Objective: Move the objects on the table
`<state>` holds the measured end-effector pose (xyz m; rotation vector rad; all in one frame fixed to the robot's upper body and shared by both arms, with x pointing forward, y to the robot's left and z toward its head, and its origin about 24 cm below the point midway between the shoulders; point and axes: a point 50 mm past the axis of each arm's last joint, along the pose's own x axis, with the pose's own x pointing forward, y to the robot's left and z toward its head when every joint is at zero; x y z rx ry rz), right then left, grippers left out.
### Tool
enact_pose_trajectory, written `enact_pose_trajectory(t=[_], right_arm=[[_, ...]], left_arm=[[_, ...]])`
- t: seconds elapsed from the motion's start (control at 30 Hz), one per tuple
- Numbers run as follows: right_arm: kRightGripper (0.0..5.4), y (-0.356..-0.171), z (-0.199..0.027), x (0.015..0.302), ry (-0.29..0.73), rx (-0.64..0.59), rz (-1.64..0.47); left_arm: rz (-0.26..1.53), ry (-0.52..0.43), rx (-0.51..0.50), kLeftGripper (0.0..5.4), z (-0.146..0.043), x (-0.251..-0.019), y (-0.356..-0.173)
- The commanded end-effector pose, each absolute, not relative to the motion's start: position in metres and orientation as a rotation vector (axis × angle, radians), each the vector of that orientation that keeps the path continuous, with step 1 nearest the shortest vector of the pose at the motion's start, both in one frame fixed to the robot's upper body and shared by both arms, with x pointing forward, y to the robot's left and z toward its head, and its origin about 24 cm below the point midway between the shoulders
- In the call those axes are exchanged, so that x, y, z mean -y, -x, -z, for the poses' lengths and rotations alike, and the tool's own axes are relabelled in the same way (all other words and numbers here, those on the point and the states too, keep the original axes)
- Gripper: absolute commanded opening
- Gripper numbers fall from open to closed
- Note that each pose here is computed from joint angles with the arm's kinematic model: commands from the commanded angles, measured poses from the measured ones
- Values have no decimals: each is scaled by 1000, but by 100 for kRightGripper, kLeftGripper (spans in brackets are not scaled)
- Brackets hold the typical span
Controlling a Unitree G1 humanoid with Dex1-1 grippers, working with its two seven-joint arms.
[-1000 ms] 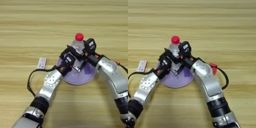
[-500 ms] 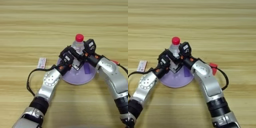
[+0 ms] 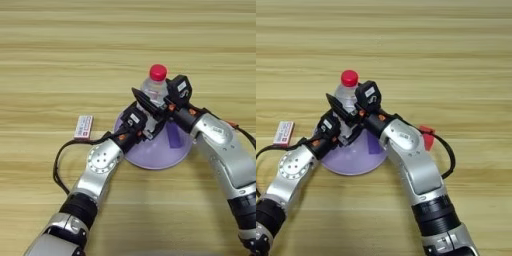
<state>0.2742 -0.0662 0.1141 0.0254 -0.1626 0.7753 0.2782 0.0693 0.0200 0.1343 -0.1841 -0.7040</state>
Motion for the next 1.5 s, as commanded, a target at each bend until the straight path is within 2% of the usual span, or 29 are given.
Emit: enact_pose_trajectory(t=[0.03,0.4,0.57,1.0,1.23,1.5], right_arm=[[314,-279,-121,68,-21,201,-757],[314,-283,-112,71,0,181,-728],[397,-284,-111,72,-5,186,-727],[536,-282,-112,72,-17,206,-740],[540,-279,-113,70,-23,228,-771],[540,-260,-123,60,-99,274,-920]], left_arm=[[699,-136,173,340,-21,-73,-282],[688,-132,176,340,-22,-77,-284],[677,-134,181,333,-23,-78,-285],[671,-135,185,325,-23,-79,-286],[651,-131,186,325,-23,-83,-288],[634,-127,190,325,-24,-86,-290]])
